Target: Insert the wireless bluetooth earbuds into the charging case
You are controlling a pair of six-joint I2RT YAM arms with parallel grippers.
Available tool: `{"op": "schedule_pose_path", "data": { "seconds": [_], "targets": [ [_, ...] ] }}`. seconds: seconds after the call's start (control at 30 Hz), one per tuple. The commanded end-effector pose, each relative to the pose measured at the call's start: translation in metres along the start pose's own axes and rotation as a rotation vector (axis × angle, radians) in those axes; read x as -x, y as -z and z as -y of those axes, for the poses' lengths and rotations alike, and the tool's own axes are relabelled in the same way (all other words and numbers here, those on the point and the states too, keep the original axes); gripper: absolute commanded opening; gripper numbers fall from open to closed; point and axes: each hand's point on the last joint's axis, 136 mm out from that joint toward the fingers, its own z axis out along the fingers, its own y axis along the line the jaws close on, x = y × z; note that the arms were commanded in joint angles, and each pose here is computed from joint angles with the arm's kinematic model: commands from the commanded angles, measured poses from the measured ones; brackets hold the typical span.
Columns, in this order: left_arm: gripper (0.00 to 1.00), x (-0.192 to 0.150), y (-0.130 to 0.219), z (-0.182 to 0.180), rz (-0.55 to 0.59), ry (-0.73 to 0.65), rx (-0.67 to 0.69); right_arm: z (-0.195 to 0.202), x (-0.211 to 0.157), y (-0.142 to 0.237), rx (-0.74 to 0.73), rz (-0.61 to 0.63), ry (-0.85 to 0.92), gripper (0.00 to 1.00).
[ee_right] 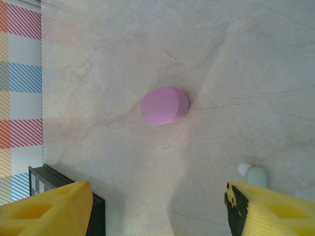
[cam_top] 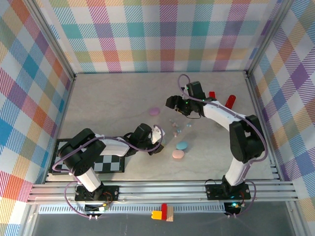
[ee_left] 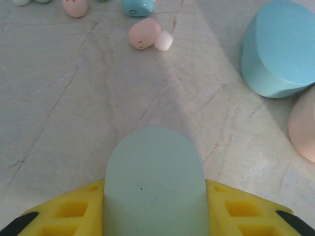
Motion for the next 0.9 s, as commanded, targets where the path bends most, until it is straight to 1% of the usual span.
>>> {"op": "schedule_pose_path", "data": {
  "seconds": [0.0, 0.1, 0.17, 0.3, 0.4, 0.5, 0.6, 0.77, 0.87],
  "targets": [
    [0.38, 0.015, 0.011, 0.012, 0.081, -0.004, -0.067, 0.0, -0.012, 0.023, 0.028, -0.022, -0.016, 0.71],
    [0.38, 0.034, 0.022, 0.013, 0.154, -0.008, -0.087, 0.015, -0.031, 0.046, 0.033, -0.031, -0.068, 0.7],
    [0.39, 0.046, 0.031, 0.015, 0.201, -0.026, -0.097, 0.018, -0.053, 0.06, 0.097, -0.071, -0.101, 0.7],
    [0.4, 0.067, 0.044, 0.022, 0.27, -0.064, -0.128, 0.013, -0.094, 0.079, 0.18, -0.164, -0.109, 0.7],
    [0.4, 0.083, 0.051, 0.028, 0.318, -0.09, -0.161, -0.001, -0.116, 0.087, 0.308, -0.237, -0.119, 0.71],
    [0.4, 0.098, 0.055, 0.035, 0.339, -0.117, -0.21, -0.011, -0.126, 0.091, 0.382, -0.28, -0.128, 0.71],
    [0.4, 0.112, 0.06, 0.041, 0.349, -0.141, -0.244, -0.016, -0.129, 0.091, 0.392, -0.288, -0.125, 0.71],
    [0.4, 0.13, 0.067, 0.043, 0.385, -0.174, -0.254, -0.019, -0.133, 0.087, 0.416, -0.309, -0.149, 0.67],
    [0.4, 0.133, 0.067, 0.044, 0.389, -0.177, -0.264, -0.023, -0.134, 0.087, 0.437, -0.322, -0.158, 0.6]
  ]
}}
